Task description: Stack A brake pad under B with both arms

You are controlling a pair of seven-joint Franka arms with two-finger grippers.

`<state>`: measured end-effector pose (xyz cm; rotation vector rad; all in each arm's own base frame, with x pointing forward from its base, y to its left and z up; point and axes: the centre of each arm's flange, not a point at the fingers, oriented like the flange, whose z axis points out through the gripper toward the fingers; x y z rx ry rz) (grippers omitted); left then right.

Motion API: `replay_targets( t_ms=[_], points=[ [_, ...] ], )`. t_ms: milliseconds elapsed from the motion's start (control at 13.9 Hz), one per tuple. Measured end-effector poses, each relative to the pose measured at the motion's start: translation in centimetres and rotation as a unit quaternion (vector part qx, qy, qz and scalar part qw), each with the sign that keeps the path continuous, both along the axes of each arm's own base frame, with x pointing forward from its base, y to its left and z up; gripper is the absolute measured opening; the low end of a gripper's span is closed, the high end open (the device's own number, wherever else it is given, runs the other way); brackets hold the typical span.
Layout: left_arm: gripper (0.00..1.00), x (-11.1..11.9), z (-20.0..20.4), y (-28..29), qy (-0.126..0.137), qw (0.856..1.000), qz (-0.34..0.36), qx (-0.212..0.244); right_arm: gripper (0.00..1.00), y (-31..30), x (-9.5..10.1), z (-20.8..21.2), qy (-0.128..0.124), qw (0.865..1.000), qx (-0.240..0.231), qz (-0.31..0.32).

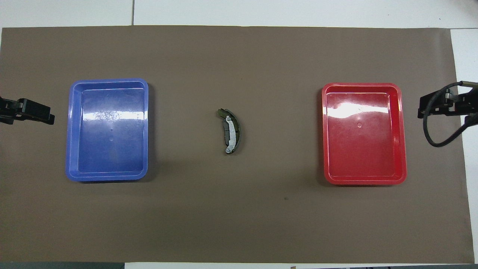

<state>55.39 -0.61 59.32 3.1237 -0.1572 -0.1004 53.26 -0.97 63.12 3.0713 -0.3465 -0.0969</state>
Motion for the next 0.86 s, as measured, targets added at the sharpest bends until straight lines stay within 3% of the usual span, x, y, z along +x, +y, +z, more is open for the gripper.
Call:
replay_targets(
  t_ms=[216, 864],
  points=[
    [1.0, 0.3, 0.2, 0.1, -0.015, 1.0, -0.001, 0.007, 1.0, -2.0, -0.7, 0.3, 0.004, 1.0, 0.001, 0.004],
    [1.0, 0.4, 0.2, 0.1, -0.016, 1.0, -0.001, 0.008, 1.0, -1.2, -0.4, 0.1, -0.004, 1.0, 0.0, 0.018]
  ],
)
